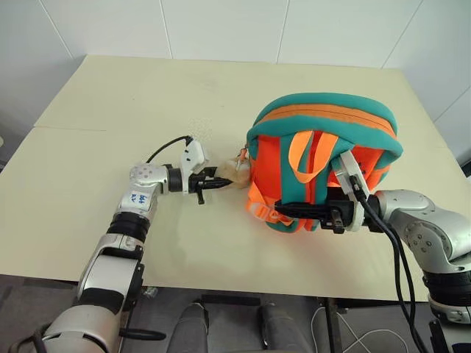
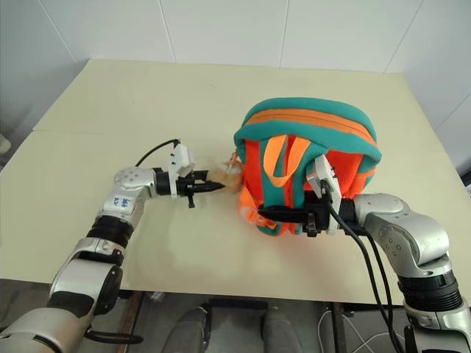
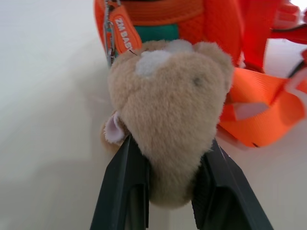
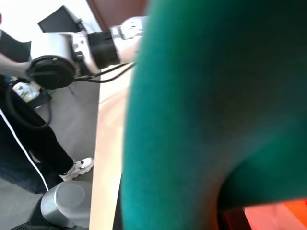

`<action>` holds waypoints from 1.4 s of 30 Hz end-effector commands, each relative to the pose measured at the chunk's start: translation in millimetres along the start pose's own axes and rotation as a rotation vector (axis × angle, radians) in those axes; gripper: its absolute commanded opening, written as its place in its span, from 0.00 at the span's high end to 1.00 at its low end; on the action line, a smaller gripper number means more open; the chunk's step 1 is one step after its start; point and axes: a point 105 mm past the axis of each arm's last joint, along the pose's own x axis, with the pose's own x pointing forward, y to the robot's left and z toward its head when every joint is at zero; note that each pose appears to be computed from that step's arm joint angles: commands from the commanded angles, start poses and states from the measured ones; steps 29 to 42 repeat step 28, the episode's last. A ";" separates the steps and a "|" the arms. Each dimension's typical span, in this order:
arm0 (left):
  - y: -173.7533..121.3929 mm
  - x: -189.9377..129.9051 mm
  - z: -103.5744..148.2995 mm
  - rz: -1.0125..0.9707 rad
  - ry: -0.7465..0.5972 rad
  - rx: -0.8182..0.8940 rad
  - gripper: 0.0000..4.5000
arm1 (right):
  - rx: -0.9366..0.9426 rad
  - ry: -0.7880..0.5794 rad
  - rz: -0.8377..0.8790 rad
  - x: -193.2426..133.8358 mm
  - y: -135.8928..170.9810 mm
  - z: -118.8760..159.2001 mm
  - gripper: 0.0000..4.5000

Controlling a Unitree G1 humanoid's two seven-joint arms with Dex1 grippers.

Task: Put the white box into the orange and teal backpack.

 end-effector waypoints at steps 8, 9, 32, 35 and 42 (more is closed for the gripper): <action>-40.5 -68.4 36.1 -0.051 -0.031 -0.090 0.08 | -0.265 0.131 -0.193 -62.4 5.2 17.0 0.20; -39.2 -72.8 41.2 -0.018 -0.071 -0.119 0.01 | -0.271 0.176 -0.209 -71.5 5.6 10.5 0.12; -40.9 -116.7 34.6 0.056 0.022 -0.093 0.00 | -0.412 0.149 -0.584 -139.5 -47.6 -3.3 0.01; -40.9 -116.7 34.6 0.056 0.022 -0.093 0.00 | -0.412 0.149 -0.584 -139.5 -47.6 -3.3 0.01; -40.9 -116.7 34.6 0.056 0.022 -0.093 0.00 | -0.412 0.149 -0.584 -139.5 -47.6 -3.3 0.01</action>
